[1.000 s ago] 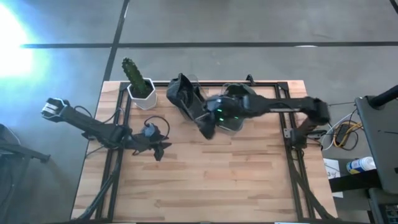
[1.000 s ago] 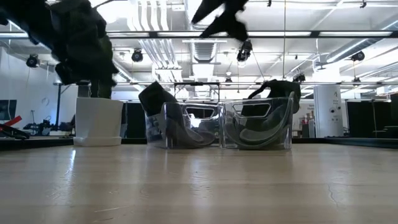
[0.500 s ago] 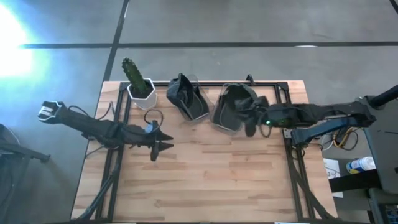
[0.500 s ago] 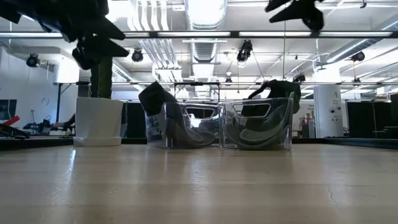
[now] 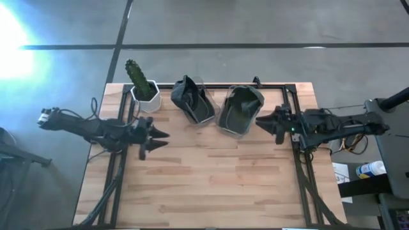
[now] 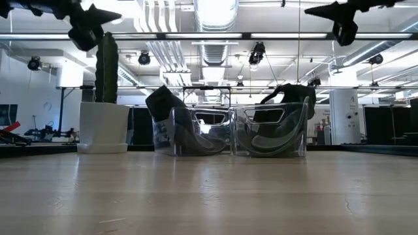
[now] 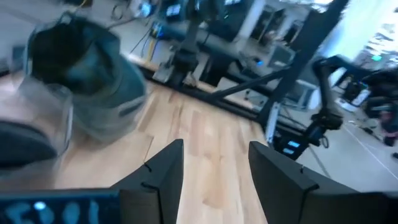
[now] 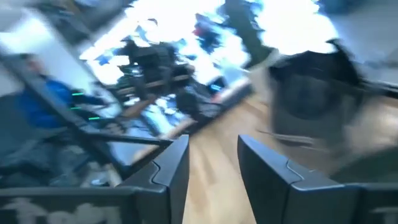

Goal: Pick & Place hat
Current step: Return to Home Position

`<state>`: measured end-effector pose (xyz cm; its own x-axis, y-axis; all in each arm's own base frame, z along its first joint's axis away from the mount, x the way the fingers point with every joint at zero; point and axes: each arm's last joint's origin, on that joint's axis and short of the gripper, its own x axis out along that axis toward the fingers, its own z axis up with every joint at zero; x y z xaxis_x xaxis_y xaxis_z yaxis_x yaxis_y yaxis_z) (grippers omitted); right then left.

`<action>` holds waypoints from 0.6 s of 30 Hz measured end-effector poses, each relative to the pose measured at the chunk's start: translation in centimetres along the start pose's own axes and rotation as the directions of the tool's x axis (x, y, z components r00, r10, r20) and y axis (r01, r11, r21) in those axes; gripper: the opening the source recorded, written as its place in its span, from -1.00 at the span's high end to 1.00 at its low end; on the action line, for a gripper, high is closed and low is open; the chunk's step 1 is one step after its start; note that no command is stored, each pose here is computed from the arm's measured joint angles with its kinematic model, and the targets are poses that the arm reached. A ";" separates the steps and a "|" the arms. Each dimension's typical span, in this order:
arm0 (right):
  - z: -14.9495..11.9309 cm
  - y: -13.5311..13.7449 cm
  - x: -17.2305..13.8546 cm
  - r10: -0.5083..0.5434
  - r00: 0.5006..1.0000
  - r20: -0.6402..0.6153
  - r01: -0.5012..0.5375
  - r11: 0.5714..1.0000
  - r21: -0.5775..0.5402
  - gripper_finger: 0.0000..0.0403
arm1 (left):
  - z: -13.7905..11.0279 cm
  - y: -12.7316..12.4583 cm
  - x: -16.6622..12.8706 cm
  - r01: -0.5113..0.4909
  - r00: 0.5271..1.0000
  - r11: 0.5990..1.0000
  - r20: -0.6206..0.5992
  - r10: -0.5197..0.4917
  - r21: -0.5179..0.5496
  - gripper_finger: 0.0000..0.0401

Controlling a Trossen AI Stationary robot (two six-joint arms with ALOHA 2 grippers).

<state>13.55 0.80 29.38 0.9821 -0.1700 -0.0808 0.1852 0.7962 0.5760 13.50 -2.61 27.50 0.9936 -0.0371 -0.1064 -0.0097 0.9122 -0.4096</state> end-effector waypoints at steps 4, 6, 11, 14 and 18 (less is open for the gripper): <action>-1.9 -1.4 -0.6 0.144 0.986 0.077 -0.142 0.989 -0.041 0.37 | -0.2 0.2 -0.9 0.041 0.999 0.999 0.033 -0.042 0.033 0.13; -3.0 -2.3 -0.9 0.171 0.980 0.098 -0.166 0.984 -0.057 0.38 | -0.8 0.5 -1.1 0.055 0.996 0.998 0.062 -0.057 0.032 0.13; -5.2 -4.0 -1.3 0.182 0.978 0.103 -0.178 0.983 -0.041 0.39 | -3.0 1.5 -1.1 0.123 0.978 0.992 0.169 -0.123 0.007 0.13; -6.3 -4.9 -1.4 0.176 0.980 0.089 -0.175 0.984 -0.025 0.37 | -4.7 2.3 -1.0 0.151 0.965 0.988 0.216 -0.146 -0.007 0.13; -7.5 -5.8 -1.6 0.183 0.980 0.074 -0.180 0.983 -0.044 0.34 | -7.0 3.5 -0.9 0.130 0.968 0.990 0.223 -0.114 -0.055 0.13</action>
<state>11.17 0.81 20.07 0.9942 -0.0641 0.0869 0.0064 0.8385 0.5449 11.77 -2.23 19.87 0.9881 -0.0495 0.1456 0.1130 0.8757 -0.4694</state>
